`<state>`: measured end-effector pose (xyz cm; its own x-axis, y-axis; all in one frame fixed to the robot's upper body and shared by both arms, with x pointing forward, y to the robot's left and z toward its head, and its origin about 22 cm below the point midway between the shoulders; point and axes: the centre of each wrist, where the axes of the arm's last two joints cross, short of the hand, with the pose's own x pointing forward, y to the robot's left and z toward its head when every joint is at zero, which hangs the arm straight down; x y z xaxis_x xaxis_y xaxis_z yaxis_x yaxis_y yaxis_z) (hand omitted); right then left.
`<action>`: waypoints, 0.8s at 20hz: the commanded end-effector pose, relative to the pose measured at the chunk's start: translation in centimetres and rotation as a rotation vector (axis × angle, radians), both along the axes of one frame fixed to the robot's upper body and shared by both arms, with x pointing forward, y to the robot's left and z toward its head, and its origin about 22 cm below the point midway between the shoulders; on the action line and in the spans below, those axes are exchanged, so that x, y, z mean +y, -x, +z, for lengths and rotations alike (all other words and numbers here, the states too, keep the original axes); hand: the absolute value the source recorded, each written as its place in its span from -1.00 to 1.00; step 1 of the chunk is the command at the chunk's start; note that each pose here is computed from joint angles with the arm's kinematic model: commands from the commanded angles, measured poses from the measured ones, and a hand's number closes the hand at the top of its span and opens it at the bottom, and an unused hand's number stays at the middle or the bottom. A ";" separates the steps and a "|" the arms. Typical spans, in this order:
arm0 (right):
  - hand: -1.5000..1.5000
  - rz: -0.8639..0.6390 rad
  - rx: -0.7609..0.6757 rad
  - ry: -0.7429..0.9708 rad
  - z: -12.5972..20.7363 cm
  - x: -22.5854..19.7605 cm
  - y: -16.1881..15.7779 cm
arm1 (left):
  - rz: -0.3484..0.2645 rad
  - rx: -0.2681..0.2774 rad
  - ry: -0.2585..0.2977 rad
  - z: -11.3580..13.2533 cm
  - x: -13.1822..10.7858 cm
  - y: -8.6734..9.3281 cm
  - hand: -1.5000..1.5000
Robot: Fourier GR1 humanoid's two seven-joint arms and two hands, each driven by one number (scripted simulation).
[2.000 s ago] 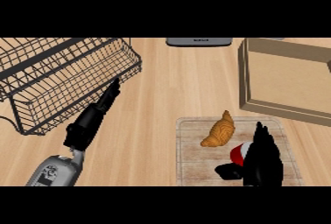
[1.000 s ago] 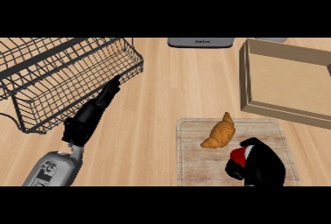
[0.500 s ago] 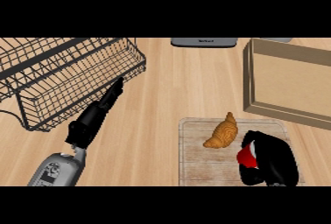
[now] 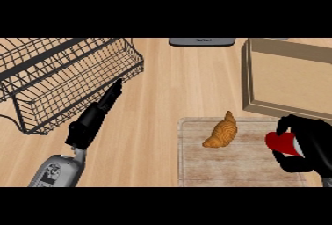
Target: Pick the can from the cutting board and place it in the cardboard box
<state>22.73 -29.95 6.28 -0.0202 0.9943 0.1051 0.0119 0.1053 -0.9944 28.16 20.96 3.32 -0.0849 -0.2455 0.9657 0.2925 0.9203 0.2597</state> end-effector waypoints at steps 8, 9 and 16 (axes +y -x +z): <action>1.00 0.150 -0.197 -0.140 10.3 -1.0 5.2 | 0.011 -0.005 0.013 0.2 -0.5 -0.5 0.00; 1.00 0.156 -0.222 -0.157 11.8 0.2 6.8 | 0.022 0.001 -0.003 0.4 -0.5 0.1 0.00; 1.00 0.028 -0.334 -0.293 16.3 -0.8 7.9 | 0.021 -0.009 -0.004 0.0 1.3 -0.3 0.00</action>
<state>16.27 -30.64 20.07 -0.1278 0.9433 0.3065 0.2727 0.3305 -0.9035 28.50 21.21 3.70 -0.0891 -0.2467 0.9650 0.2799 0.9236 0.2620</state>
